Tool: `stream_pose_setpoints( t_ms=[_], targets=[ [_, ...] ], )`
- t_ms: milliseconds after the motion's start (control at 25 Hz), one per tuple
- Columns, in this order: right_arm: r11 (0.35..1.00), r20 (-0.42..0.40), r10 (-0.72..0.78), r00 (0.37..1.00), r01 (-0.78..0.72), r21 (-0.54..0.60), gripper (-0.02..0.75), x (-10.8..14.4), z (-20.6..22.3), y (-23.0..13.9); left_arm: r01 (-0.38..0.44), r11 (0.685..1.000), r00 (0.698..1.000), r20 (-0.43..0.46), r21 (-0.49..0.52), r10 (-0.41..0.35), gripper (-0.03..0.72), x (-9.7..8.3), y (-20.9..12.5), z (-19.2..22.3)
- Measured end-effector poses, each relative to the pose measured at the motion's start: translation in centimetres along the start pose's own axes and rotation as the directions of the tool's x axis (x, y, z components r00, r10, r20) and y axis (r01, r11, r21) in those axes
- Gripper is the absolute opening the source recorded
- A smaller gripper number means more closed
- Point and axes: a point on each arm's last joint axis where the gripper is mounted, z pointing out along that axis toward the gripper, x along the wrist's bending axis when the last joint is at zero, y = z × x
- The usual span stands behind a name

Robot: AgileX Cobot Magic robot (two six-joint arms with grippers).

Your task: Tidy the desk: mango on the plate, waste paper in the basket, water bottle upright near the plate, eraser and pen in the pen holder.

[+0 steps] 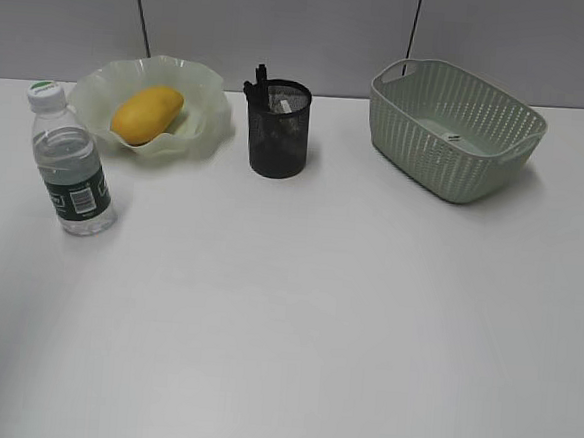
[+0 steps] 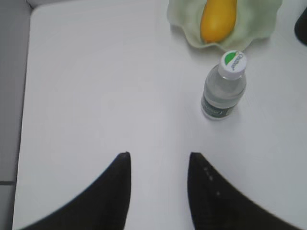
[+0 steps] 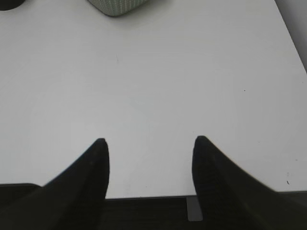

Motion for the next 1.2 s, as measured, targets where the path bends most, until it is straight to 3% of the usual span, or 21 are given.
stream_pose_setpoints(
  t_ms=[120,200,360,520,720,1200],
  targets=[
    [1.0,0.0,0.0,1.0,0.0,0.0,0.445,0.0,0.0,0.0,0.002,0.982,1.0,-0.017,-0.189,-0.005,0.303,-0.6,-4.9,-4.2],
    [1.0,0.0,0.0,1.0,0.0,0.0,0.445,0.0,0.0,0.0,0.003,0.971,1.0,-0.019,-0.24,-0.008,0.302,-0.9,-7.7,-5.2],
    [1.0,0.001,0.0,1.0,0.0,0.0,0.445,0.0,0.0,0.0,0.007,0.958,1.0,-0.017,-0.287,-0.012,0.302,-1.6,-12.9,-5.4],
    [1.0,0.001,0.001,1.0,-0.001,0.0,0.445,0.0,0.0,0.0,0.077,0.957,0.996,0.059,-0.278,-0.063,0.302,-2.6,-16.6,-5.1],
    [1.0,0.001,0.001,1.0,-0.001,0.0,0.445,0.0,0.0,0.0,0.121,0.95,0.988,0.128,-0.287,-0.087,0.302,-3.5,-19.4,-4.8],
    [1.0,0.001,0.002,1.0,-0.002,-0.001,0.445,0.0,0.0,0.0,0.126,0.91,0.988,0.137,-0.395,-0.077,0.301,-3.9,-22.6,-5.4]
  ],
)
